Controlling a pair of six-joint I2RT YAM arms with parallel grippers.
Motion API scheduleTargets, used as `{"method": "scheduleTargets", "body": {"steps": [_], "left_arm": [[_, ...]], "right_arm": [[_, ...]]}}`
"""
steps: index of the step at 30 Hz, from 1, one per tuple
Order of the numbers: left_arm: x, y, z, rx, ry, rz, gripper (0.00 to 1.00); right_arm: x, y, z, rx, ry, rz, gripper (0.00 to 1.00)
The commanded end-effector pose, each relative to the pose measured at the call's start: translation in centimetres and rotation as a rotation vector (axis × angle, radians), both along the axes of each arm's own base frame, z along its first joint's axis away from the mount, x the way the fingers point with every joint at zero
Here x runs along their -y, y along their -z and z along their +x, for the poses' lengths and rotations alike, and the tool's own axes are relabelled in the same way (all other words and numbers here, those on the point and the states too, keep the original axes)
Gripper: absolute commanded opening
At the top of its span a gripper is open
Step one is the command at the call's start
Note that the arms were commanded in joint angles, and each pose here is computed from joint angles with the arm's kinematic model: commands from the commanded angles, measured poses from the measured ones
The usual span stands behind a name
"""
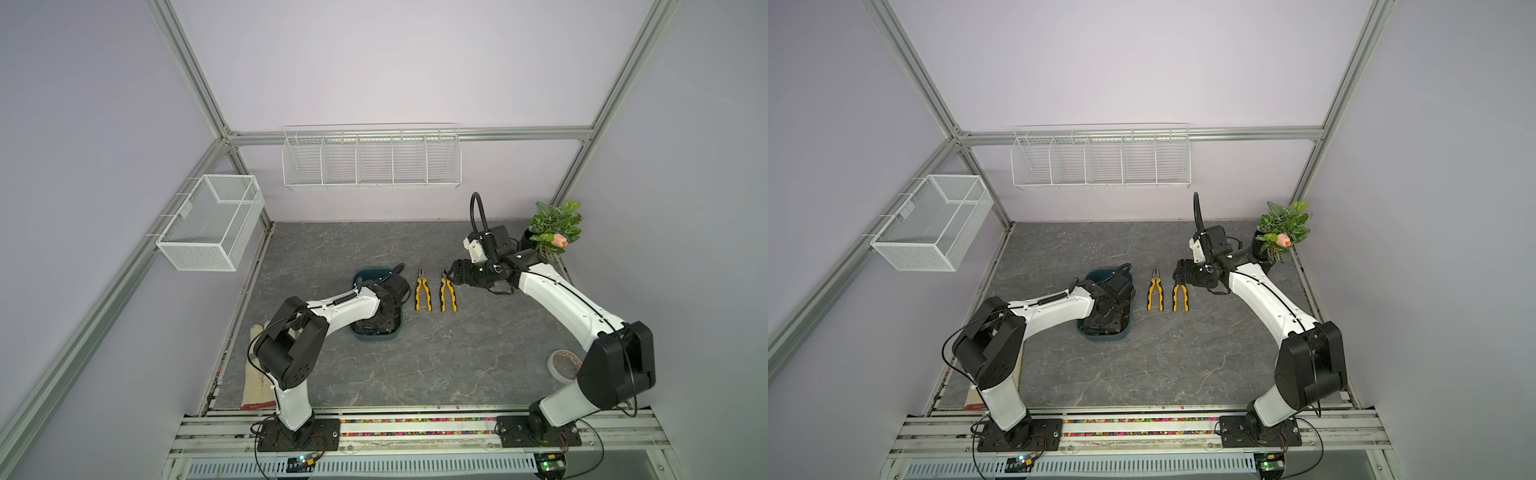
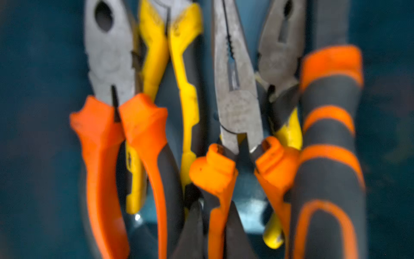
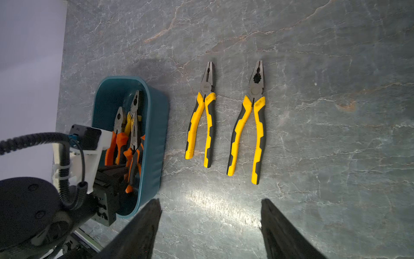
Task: Take the pliers out of the storage box
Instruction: Pick up the pliers from the storage box.
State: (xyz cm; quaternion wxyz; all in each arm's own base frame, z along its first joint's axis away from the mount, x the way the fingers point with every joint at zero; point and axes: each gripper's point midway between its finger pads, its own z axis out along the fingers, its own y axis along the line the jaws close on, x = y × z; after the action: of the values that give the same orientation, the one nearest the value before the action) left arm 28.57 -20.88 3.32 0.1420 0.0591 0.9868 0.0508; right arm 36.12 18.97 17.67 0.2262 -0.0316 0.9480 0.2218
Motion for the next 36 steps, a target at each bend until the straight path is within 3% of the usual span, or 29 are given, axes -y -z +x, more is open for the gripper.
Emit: {"method": "scheduleTargets", "body": {"steps": [1, 5, 16, 25, 36], "left_arm": [[-0.3, -0.4, 0.2, 0.017, -0.017, 0.011, 0.0], [-0.6, -1.7, 0.4, 0.041, -0.014, 0.017, 0.0], [-1.3, -9.4, 1.2, 0.184, 0.006, -0.023, 0.0], [-2.7, -11.0, 1.2, 0.246, -0.006, 0.006, 0.0], [-1.9, -11.4, 0.5, 0.27, 0.036, -0.113, 0.0]], "right_arm": [[-0.4, -0.1, -0.4, -0.002, -0.008, 0.022, 0.73], [-0.4, 0.0, -0.5, -0.005, -0.009, 0.021, 0.73], [-1.5, 0.8, -0.9, -0.013, -0.047, -0.037, 0.73], [-4.4, 1.7, -1.8, -0.045, -0.132, -0.035, 0.72], [-6.0, 2.1, -2.2, -0.053, -0.167, -0.042, 0.71]]}}
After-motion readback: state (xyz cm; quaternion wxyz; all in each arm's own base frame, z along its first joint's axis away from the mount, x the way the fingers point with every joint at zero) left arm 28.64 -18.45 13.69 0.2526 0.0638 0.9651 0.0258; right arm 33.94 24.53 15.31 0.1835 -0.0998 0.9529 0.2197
